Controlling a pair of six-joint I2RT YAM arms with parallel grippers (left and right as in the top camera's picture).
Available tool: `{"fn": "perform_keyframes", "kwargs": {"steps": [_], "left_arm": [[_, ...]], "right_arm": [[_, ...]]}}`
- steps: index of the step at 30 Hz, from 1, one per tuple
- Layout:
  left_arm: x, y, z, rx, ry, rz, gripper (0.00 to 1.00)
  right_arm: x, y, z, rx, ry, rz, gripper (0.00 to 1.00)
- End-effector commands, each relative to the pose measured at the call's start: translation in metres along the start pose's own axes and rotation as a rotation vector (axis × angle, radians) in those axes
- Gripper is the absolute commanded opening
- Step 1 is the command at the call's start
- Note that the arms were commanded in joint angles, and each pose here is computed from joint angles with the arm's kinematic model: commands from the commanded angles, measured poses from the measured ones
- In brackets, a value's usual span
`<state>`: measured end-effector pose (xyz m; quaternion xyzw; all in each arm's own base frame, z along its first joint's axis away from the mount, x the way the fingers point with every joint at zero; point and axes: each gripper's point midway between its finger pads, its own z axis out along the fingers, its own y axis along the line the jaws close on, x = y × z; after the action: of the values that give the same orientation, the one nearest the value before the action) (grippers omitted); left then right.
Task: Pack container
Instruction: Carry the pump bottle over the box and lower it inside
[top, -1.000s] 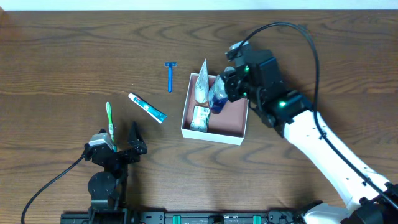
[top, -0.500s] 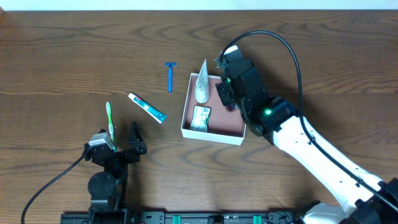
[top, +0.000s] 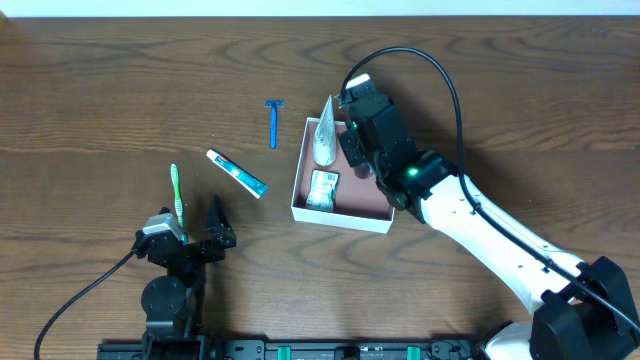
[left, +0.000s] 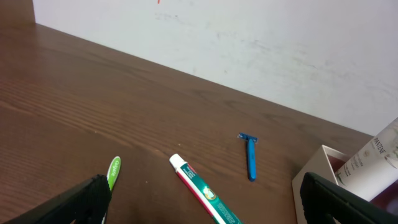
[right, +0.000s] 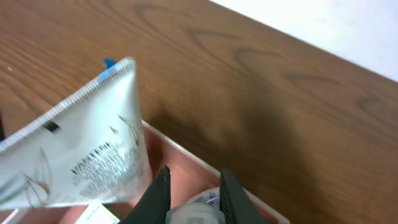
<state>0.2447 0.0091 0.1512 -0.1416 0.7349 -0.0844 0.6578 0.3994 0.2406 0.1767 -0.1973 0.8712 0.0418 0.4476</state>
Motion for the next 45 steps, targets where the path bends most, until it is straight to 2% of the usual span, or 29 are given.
{"fn": "perform_keyframes", "kwargs": {"steps": [1, 5, 26, 45], "left_arm": [[0.018, 0.008, 0.002, -0.028, 0.049, 0.014, 0.98], [0.018, 0.008, 0.002, -0.028, 0.049, 0.014, 0.98], [0.017, 0.008, 0.002, -0.028, 0.049, 0.014, 0.98], [0.018, 0.008, 0.002, -0.028, 0.049, 0.014, 0.98]], "right_arm": [[-0.024, 0.015, -0.01, -0.083, -0.064, -0.019, 0.1], [-0.027, 0.025, -0.011, -0.142, -0.078, -0.017, 0.1], [-0.031, 0.03, -0.011, -0.169, -0.093, -0.015, 0.11], [-0.011, 0.047, 0.023, -0.219, -0.05, -0.032, 0.12]]}}
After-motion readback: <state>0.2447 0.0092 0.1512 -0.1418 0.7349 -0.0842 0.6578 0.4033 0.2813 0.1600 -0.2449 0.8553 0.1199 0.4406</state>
